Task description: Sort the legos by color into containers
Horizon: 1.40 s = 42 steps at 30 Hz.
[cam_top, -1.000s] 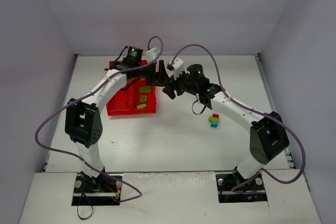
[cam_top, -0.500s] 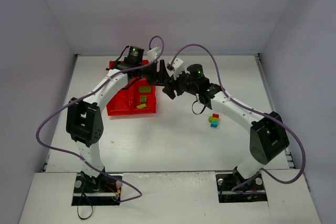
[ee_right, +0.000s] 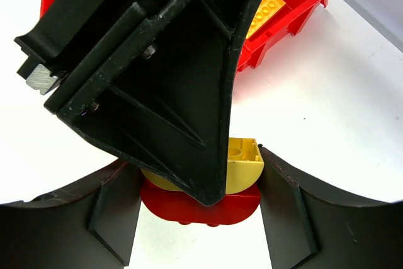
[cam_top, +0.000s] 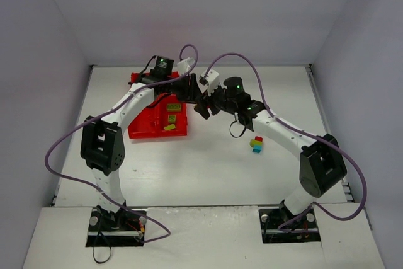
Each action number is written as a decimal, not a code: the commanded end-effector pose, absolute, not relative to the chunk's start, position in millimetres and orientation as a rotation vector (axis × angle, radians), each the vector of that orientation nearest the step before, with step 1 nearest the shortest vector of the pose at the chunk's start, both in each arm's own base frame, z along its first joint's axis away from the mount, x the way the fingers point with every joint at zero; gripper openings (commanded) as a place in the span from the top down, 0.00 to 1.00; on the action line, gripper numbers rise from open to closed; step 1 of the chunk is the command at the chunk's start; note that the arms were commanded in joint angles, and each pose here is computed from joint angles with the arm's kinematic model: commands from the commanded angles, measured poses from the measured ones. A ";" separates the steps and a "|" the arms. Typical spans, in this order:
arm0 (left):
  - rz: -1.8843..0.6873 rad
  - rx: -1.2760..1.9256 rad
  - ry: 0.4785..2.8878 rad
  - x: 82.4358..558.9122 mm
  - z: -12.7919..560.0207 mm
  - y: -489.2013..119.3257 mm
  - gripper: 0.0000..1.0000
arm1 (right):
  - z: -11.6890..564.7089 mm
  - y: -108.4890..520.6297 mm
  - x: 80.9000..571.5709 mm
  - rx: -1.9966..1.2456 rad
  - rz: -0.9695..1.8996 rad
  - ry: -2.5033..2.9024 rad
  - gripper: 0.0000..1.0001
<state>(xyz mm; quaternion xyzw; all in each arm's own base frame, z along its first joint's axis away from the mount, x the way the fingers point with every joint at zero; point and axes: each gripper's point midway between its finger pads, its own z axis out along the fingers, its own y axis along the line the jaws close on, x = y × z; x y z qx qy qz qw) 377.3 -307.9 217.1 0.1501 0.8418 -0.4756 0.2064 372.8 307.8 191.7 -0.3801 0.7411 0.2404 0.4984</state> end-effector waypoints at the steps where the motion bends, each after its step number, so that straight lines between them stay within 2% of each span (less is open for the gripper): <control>1: -1.341 0.498 2.182 382.3 265.5 -315.8 0.86 | 235.3 316.5 380.2 -0.892 0.587 1.670 0.89; 2: -1.342 0.501 2.179 381.7 266.8 -316.3 0.86 | 234.5 316.0 380.3 -0.889 0.585 1.673 0.85; 3: -1.340 0.501 2.174 381.6 268.5 -315.5 0.88 | 234.1 315.1 379.9 -0.888 0.582 1.675 0.73; 6: -1.341 0.499 2.168 381.8 270.6 -314.2 0.88 | 233.1 311.4 381.4 -0.866 0.564 1.688 0.50; 9: -1.340 0.487 2.160 384.5 273.0 -310.9 0.88 | 229.4 306.9 382.4 -0.845 0.541 1.707 0.40; 17: -1.337 0.449 2.153 391.1 275.1 -303.8 0.88 | 223.8 300.8 383.3 -0.822 0.520 1.732 0.28; 18: -1.336 0.446 2.154 392.2 274.1 -304.1 0.88 | 222.7 300.8 383.3 -0.821 0.520 1.736 0.19; 22: -1.340 0.442 2.147 394.2 276.3 -303.8 0.88 | 220.5 299.6 383.8 -0.817 0.514 1.745 0.18; 25: -1.335 0.441 2.150 395.3 275.3 -302.4 0.88 | 221.3 300.1 384.2 -0.820 0.513 1.741 0.21; 34: -1.344 0.443 2.155 393.1 275.4 -300.5 0.89 | 217.5 302.2 383.6 -0.837 0.522 1.744 0.51; 39: -1.340 0.445 2.163 392.1 274.5 -298.5 0.89 | 217.6 303.4 383.6 -0.842 0.526 1.742 0.78; 40: -1.336 0.436 2.166 394.1 274.3 -296.0 0.89 | 216.9 302.9 383.0 -0.845 0.524 1.743 0.86; 42: -1.330 0.424 2.168 397.2 274.5 -291.7 0.88 | 213.4 300.7 381.9 -0.850 0.518 1.752 0.92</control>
